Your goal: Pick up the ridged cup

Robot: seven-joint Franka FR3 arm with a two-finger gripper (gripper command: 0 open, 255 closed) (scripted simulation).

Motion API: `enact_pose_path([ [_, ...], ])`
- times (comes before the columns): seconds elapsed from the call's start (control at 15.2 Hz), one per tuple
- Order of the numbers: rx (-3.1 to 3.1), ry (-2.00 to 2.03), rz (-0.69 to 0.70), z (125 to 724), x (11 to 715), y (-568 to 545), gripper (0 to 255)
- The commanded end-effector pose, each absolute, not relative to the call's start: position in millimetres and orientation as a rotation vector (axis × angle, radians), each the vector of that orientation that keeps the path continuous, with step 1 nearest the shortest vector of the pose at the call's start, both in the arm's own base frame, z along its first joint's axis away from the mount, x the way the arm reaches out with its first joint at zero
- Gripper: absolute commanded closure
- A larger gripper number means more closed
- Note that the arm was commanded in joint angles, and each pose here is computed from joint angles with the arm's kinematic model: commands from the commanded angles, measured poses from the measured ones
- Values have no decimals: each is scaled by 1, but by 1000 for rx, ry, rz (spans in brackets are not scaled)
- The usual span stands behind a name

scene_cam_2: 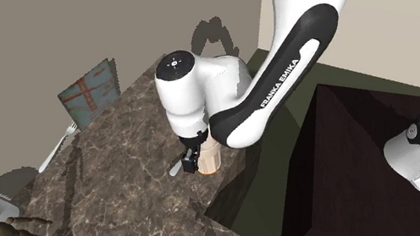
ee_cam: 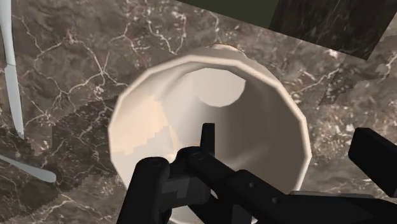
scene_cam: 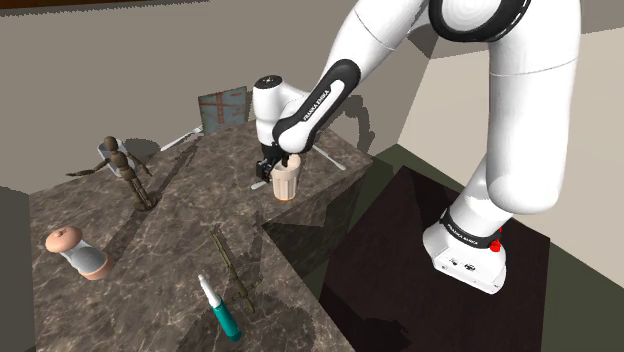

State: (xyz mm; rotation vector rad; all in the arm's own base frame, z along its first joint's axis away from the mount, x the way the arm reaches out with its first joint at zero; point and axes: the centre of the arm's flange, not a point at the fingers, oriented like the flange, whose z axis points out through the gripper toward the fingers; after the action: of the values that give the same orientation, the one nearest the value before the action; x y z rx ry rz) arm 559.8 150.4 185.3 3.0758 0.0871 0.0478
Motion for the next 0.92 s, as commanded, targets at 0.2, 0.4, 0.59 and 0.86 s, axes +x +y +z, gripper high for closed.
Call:
enact_pose_path([
  [0.2, 3076, 87, 48, 183, 560, 151, 255],
  [0.4, 3076, 87, 48, 183, 561, 151, 255],
  [0.59, 3076, 87, 48, 183, 560, 150, 255],
  [0.86, 3076, 87, 48, 204, 560, 150, 255],
])
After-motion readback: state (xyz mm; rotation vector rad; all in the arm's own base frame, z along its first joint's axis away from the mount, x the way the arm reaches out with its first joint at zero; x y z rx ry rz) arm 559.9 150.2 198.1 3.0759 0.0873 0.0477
